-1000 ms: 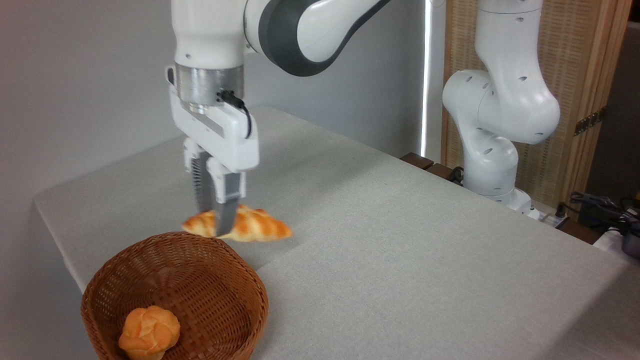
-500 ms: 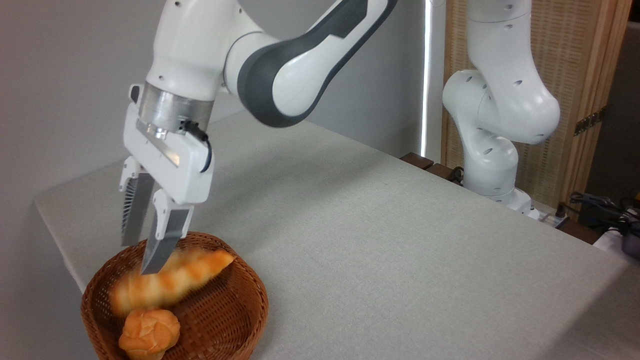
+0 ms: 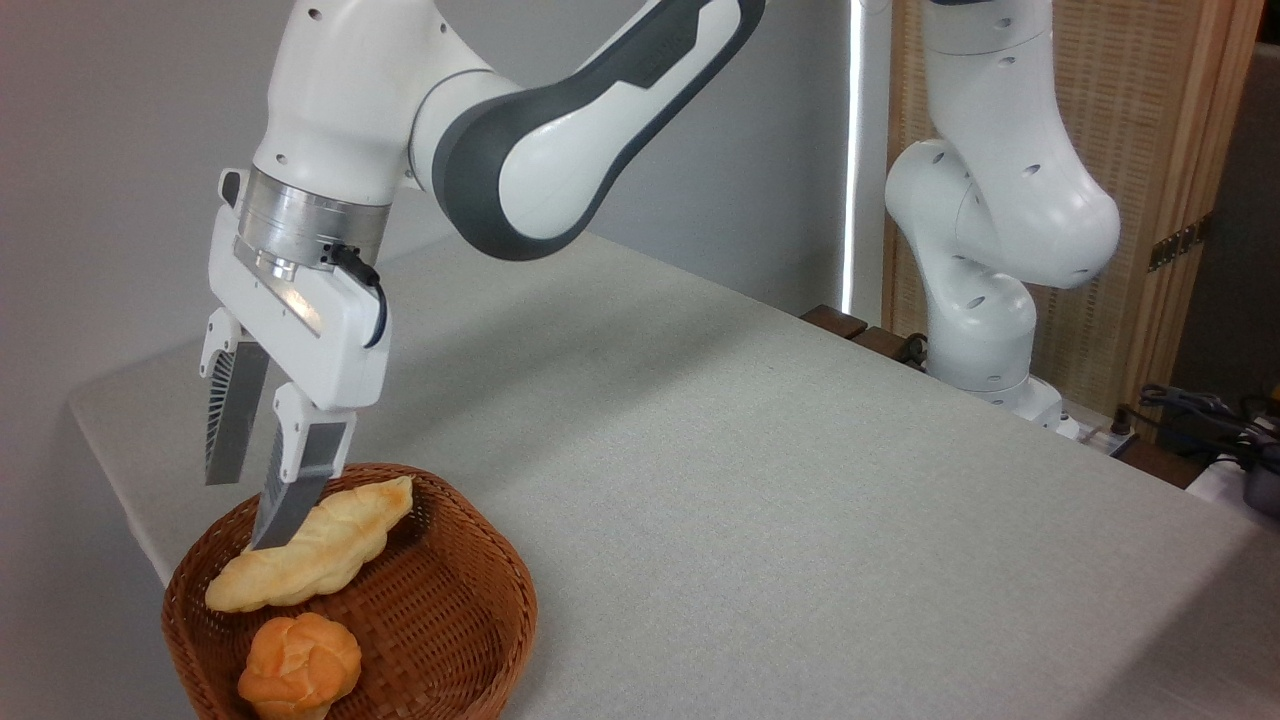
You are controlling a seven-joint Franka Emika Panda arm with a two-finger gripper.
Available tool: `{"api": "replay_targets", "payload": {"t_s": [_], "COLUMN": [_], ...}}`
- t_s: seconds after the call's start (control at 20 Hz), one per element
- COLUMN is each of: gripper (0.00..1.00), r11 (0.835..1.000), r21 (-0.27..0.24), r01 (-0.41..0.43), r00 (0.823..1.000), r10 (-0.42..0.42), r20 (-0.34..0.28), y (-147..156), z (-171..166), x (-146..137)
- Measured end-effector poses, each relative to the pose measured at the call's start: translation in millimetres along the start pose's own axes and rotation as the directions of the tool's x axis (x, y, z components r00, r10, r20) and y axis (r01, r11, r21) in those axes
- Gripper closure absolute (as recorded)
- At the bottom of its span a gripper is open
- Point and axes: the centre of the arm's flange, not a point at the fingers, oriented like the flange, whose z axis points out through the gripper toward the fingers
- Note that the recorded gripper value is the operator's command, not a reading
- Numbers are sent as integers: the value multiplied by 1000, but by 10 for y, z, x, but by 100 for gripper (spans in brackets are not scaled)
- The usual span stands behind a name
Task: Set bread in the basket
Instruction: 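Lower the roll into the basket beside the round bun and release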
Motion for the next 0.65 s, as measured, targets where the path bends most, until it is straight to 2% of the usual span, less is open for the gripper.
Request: {"api": "replay_targets", "payload": {"t_s": [0.2,0.35,0.5,0.65], "gripper": [0,0,0,0], "r11": [997,990,979,975], "r21": [-70,-130,-188,-198], "r01": [22,55,79,95], "r00": [993,973,943,932], "r10": [-14,-23,-12,-17], "r20": [120,232,334,363], "y": [31,83,158,129], "z": [-225,-341,-370,-386], "x": [-99,-246,-389,-461]}}
